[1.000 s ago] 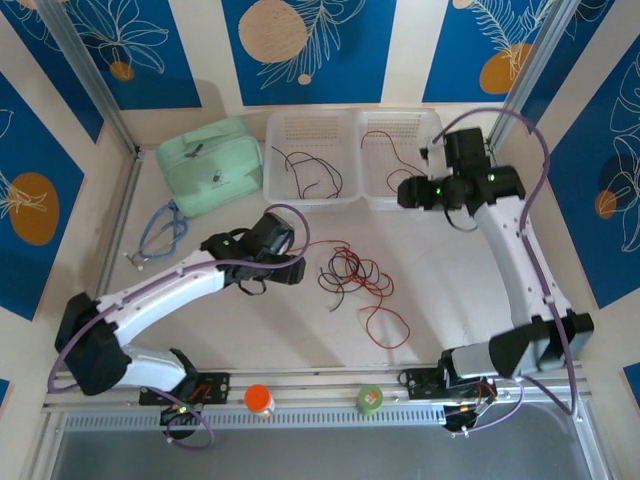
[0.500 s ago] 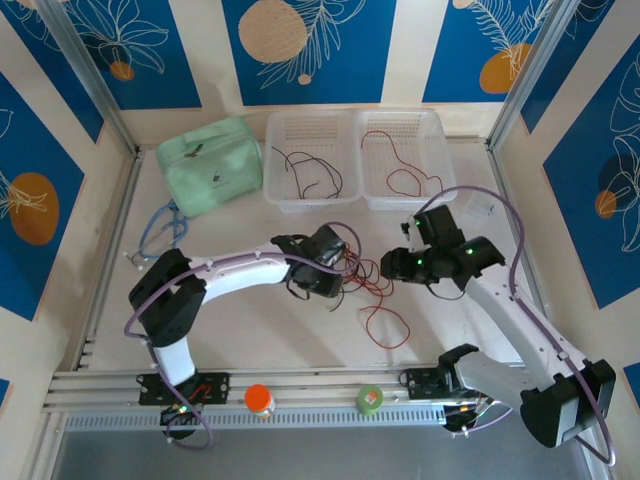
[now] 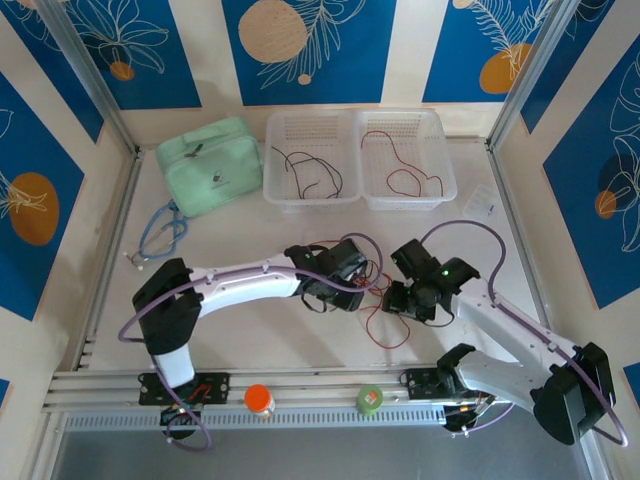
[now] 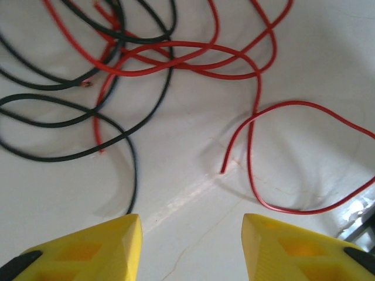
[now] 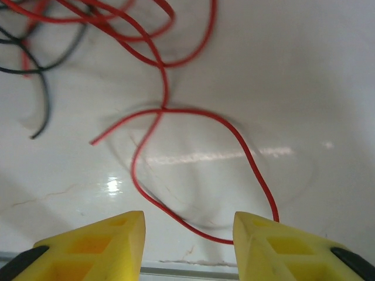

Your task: Untangle the cables

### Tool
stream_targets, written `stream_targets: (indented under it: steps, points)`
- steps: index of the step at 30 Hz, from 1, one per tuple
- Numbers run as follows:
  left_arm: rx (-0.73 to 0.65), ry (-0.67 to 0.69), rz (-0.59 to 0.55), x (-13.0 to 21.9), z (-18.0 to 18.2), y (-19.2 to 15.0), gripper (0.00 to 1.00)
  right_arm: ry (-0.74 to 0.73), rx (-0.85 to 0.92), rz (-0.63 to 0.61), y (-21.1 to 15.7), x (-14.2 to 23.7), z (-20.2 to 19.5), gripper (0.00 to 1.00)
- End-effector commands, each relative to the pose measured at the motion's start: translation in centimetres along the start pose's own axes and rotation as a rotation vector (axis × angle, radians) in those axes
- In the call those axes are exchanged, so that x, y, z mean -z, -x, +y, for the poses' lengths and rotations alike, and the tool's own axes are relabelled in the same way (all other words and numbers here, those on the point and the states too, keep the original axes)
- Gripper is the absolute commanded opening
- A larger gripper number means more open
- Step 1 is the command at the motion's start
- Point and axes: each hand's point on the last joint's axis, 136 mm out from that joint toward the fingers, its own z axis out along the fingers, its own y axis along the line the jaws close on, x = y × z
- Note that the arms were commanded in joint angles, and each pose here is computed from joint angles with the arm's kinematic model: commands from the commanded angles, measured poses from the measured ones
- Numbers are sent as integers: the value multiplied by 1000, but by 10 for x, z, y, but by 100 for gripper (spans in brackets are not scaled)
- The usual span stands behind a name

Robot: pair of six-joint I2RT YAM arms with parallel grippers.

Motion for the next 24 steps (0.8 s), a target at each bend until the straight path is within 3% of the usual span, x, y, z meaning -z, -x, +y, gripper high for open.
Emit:
stream_targets:
  steps: [1, 5, 10, 19, 24]
  points:
    - [-28, 52, -93, 42, 9, 19, 49, -146, -135, 15, -18, -7, -27, 44]
    - [-36, 59, -146, 67, 21, 22, 51, -209, -184, -25, -28, -7, -39, 44]
    - [-12, 52, -189, 83, 40, 18, 53, -238, -229, 9, -41, -25, -47, 45]
    - [33, 18, -216, 82, 58, 6, 54, -346, -257, -47, -35, -26, -57, 41]
    - [36, 14, -218, 82, 63, 5, 54, -316, -232, -60, -25, -29, -44, 37]
